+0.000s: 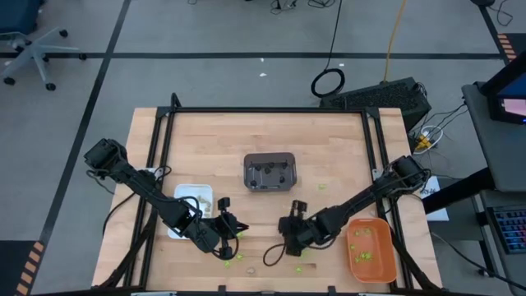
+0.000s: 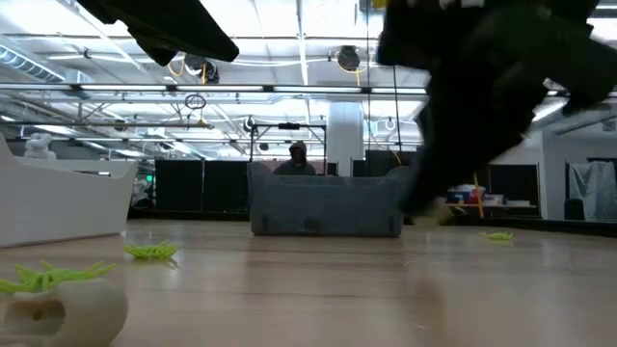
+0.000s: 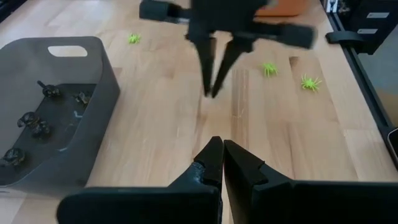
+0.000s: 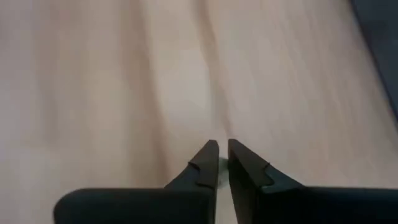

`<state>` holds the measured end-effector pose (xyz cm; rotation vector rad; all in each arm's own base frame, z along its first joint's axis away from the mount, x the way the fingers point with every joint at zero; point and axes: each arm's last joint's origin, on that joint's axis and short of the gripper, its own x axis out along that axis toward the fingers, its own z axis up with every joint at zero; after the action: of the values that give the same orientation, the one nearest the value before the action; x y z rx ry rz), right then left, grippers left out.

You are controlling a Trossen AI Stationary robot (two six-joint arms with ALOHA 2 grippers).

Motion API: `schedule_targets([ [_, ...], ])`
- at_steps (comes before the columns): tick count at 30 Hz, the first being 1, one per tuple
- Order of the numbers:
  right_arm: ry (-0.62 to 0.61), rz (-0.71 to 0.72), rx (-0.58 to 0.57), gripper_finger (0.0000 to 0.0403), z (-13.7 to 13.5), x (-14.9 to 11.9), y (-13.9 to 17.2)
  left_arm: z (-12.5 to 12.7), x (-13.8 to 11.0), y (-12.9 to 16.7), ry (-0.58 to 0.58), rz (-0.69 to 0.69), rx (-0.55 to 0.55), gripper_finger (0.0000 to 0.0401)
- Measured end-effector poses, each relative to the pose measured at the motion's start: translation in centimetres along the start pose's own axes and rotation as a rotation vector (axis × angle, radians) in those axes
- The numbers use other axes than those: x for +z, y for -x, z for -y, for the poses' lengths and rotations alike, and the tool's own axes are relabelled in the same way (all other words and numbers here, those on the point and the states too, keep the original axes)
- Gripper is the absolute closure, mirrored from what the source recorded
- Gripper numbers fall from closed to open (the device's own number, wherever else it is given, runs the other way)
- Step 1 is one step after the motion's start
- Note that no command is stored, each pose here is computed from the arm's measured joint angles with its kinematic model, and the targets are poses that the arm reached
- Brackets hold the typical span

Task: Sort Halloween decoration
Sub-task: Put the white skull toy into the white bin

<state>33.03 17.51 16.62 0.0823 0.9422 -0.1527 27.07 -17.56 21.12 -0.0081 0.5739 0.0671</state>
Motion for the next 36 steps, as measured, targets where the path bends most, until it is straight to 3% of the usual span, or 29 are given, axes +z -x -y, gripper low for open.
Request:
schedule_targets([
  [7, 0.146, 0.277, 0.101, 0.0403, -2.2, 1.5, 0.7, 0.6, -0.2, 0.4, -0.009, 0.025, 0.008, 0.0388],
  [11, 0.152, 0.317, 0.067, 0.0402, -1.9, 2.0, 0.7, 1.2, -0.4, 0.9, -0.026, 0.041, 0.022, 0.0388],
  [23, 0.053, 0.158, 0.127, 0.0388, -2.7, -0.1, 1.7, 4.0, -3.4, 0.3, -0.112, -0.004, -0.011, 0.0388],
  [30, -0.027, 0.083, 0.112, 0.0325, -3.0, -1.3, 2.1, 4.3, -4.1, -0.5, -0.123, -0.016, -0.005, 0.0388],
  [36, 0.057, 0.046, 0.108, 0.0269, -3.1, -1.8, 2.0, 4.3, -4.0, -0.5, -0.124, -0.008, -0.006, 0.0388],
])
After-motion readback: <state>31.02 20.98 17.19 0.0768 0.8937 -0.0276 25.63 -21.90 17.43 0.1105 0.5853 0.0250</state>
